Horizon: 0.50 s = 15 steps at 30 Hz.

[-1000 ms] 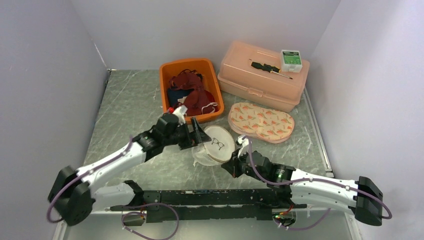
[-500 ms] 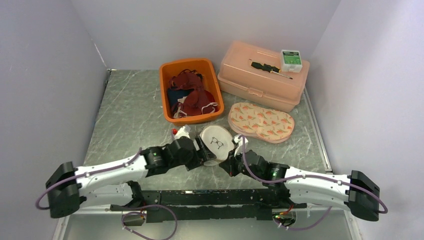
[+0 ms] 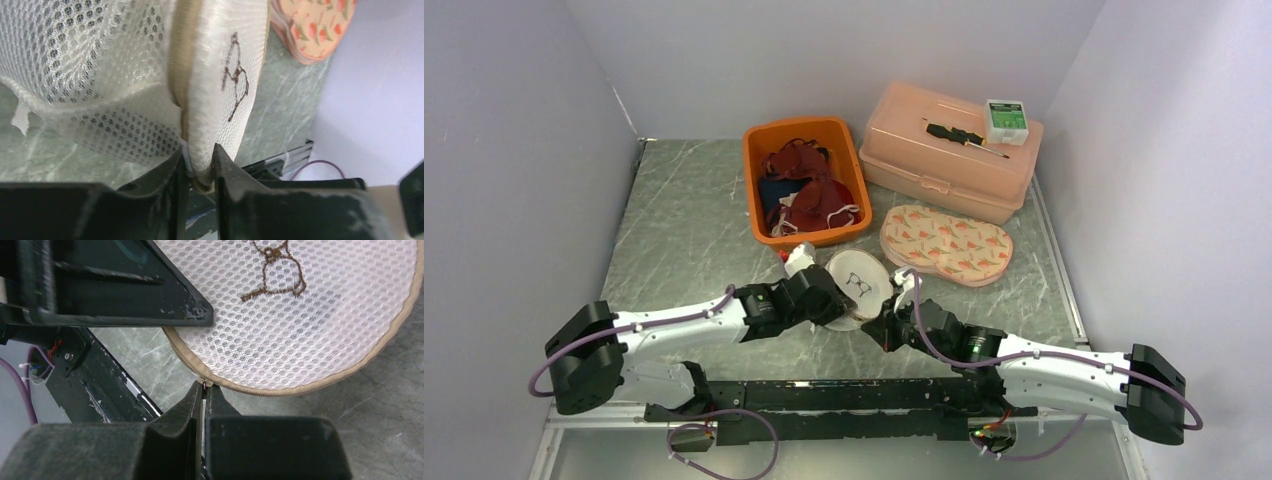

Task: Unzip the laundry bag and remove the bra
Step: Unzip the laundry bag at the center of the board.

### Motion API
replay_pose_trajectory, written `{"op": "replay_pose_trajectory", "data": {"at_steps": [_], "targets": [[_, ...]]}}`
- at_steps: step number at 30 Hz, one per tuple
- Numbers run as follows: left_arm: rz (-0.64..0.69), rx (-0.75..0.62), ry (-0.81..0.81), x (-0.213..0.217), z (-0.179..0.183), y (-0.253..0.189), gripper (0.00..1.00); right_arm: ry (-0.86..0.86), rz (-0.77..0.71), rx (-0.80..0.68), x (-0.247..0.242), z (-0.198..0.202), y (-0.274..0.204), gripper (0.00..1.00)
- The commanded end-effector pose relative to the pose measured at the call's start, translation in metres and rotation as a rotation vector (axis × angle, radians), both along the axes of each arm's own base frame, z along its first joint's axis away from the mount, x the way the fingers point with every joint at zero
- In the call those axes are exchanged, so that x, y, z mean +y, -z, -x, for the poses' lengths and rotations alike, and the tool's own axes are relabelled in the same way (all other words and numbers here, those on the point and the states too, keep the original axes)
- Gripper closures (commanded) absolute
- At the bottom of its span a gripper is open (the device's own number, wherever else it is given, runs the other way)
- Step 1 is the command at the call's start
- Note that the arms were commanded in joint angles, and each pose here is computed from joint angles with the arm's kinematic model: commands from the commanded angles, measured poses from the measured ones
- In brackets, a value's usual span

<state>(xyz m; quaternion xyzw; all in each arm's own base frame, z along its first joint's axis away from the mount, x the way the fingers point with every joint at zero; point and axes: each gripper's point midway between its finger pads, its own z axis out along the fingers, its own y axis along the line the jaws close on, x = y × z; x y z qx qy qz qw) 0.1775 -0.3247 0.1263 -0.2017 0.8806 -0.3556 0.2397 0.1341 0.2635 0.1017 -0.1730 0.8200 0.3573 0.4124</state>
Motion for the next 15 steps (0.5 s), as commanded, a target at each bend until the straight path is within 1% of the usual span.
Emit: {"op": "replay_pose_trajectory", "data": {"at_steps": [1, 4, 5, 9, 15], "targets": [[0.041, -0.028, -0.001, -0.014, -0.007, -0.014, 0.8, -0.024, -0.048, -0.044, 0.01, -0.001, -0.025, 1.0], [0.026, -0.035, -0.008, -0.008, -0.007, -0.016, 0.95, -0.005, -0.023, -0.042, 0.004, -0.003, -0.02, 1.0], [0.021, -0.039, -0.012, -0.004, -0.006, -0.017, 0.97, 0.009, -0.016, -0.042, 0.001, -0.004, -0.019, 1.0], [0.026, -0.077, -0.009, 0.008, -0.005, -0.027, 0.97, 0.082, 0.022, -0.029, -0.013, -0.01, -0.007, 1.0], [0.003, -0.096, 0.072, 0.015, -0.001, -0.033, 0.97, 0.183, 0.087, -0.022, -0.028, -0.022, 0.005, 1.0]]}}
